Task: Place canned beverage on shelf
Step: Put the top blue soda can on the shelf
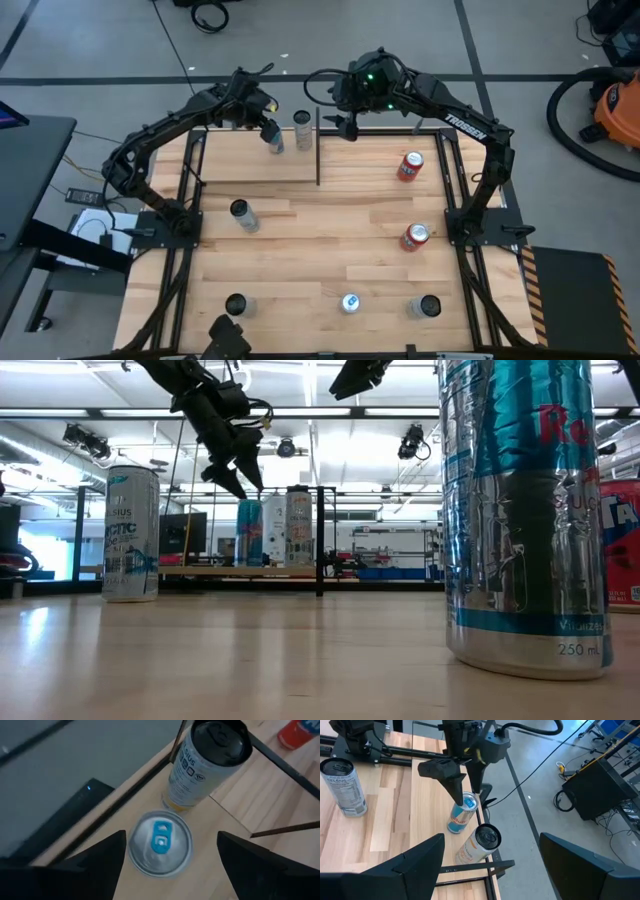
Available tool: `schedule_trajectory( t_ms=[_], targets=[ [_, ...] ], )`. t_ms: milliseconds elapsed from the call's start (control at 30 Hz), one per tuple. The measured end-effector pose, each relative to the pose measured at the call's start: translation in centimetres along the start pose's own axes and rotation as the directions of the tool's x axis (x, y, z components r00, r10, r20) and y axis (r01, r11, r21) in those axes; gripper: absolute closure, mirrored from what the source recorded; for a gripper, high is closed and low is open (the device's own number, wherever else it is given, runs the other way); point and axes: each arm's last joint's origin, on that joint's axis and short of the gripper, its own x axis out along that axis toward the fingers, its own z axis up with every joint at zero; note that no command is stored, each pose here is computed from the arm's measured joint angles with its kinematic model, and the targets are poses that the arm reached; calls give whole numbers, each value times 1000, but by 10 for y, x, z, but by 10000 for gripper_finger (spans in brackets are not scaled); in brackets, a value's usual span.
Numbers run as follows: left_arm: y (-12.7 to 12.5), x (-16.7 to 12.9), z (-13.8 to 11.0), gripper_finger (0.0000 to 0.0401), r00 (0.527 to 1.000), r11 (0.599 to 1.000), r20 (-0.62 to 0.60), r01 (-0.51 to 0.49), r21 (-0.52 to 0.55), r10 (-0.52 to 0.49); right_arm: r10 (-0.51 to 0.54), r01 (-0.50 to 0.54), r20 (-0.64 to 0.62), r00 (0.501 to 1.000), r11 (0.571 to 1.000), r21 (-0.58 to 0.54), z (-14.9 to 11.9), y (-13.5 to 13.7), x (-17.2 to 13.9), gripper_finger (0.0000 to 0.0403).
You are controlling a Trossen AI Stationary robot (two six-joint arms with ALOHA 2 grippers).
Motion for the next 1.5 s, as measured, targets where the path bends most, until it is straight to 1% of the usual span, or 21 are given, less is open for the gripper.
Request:
schedule_trajectory(
  t_ms=[67,100,200,333,433,533,800,1033,1200,1300,1500],
  targets=[
    [-1,1,0,87,1000,998,-5,-16,-68,15,3,-3,-7,1000,1000,0,-1,0,0,69],
    [-2,2,-1,87,1000,997,-13,-16,-81,15,3,-3,-8,1000,1000,0,-1,0,0,69],
    [-2,2,-3,87,999,996,-29,-23,-85,20,4,-4,-9,1000,1000,0,-1,0,0,69],
    [-1,2,-4,87,996,992,-42,-80,-95,76,4,-4,-9,1000,1000,-1,-1,0,0,69],
    [0,2,-4,87,996,991,-42,-88,-97,84,4,-4,-9,1000,1000,-1,-1,0,0,69],
    [0,2,-4,87,996,992,-43,-87,-92,83,4,-4,-9,1000,1000,-2,-1,0,0,69],
    [-7,3,-5,87,997,997,-44,-69,-28,68,5,-5,-9,1000,1000,-3,-1,0,0,69],
    [-6,3,-5,87,996,996,-44,-85,-28,83,5,-5,-9,1000,1000,-3,-1,0,0,69],
    [-7,17,-6,87,994,997,-80,-74,-20,72,5,-5,-8,1000,1000,-3,-1,0,0,69],
    [-7,26,-7,87,992,997,-102,-71,3,71,4,-4,-8,1000,1000,-3,-1,0,0,69],
    [-6,29,-7,87,992,998,-101,-68,7,69,5,-5,-9,1000,1000,-3,-1,0,0,69]
  ],
)
